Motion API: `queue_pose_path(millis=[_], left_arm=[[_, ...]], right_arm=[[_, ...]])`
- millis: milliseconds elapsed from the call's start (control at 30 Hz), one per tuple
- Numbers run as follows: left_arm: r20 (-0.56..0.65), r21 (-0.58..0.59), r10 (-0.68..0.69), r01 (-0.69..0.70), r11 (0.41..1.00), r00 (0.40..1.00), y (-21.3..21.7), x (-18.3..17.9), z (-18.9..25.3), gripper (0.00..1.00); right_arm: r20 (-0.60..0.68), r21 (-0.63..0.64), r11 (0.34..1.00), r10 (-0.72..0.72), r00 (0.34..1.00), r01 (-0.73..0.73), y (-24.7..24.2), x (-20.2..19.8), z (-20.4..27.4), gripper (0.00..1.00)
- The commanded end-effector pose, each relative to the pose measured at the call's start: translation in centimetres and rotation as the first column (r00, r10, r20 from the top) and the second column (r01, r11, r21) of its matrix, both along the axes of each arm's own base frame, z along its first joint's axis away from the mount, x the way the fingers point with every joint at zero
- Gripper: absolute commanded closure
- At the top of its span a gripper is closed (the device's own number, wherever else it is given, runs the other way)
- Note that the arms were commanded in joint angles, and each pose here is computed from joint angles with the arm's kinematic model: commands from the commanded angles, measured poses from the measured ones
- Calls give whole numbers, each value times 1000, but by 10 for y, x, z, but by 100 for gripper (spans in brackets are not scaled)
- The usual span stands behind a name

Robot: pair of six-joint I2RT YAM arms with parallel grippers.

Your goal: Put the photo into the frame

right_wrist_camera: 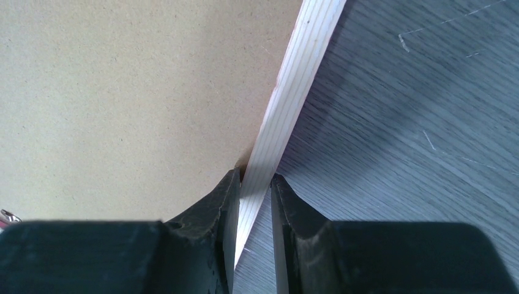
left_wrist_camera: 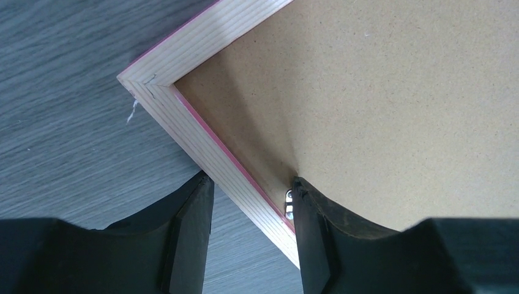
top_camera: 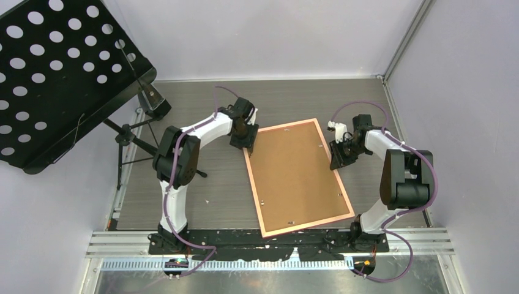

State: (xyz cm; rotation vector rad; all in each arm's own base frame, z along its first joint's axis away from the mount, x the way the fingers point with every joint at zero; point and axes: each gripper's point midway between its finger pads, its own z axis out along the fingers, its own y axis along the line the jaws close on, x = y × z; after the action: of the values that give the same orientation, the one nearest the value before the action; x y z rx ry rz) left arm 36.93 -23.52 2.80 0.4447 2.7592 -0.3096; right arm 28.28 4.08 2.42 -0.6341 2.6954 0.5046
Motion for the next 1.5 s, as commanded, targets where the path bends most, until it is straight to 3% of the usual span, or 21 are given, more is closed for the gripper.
queue_pose_path(millis=[0, 333, 700, 1200, 1267, 1400, 1467], left_arm=[[2, -47, -36, 36, 998, 999, -6, -12, 20, 50], [-7, -61, -49, 48, 997, 999, -6, -19, 23, 45], [-33, -5, -57, 57, 998, 998, 4, -24, 5, 53], [3, 21, -86, 86, 996, 996, 7, -14, 1, 88], [6, 15, -89, 89, 996, 996, 6, -14, 4, 86], [-13, -11, -83, 83, 997, 996, 0, -16, 7, 63], [-29, -27, -81, 80, 996, 996, -2, -19, 7, 58]], right_arm=[[52, 39, 999, 9, 999, -11, 7, 9, 18, 95], [51, 36, 999, 5, 999, -6, 7, 10, 18, 94], [51, 33, 999, 6, 999, -8, 6, 9, 17, 95], [46, 25, 1000, 14, 999, -15, 5, 9, 13, 95], [46, 23, 1000, 17, 999, -18, 5, 9, 12, 95], [46, 20, 1000, 17, 999, -18, 4, 9, 11, 95], [47, 22, 1000, 18, 999, -19, 4, 9, 11, 94]])
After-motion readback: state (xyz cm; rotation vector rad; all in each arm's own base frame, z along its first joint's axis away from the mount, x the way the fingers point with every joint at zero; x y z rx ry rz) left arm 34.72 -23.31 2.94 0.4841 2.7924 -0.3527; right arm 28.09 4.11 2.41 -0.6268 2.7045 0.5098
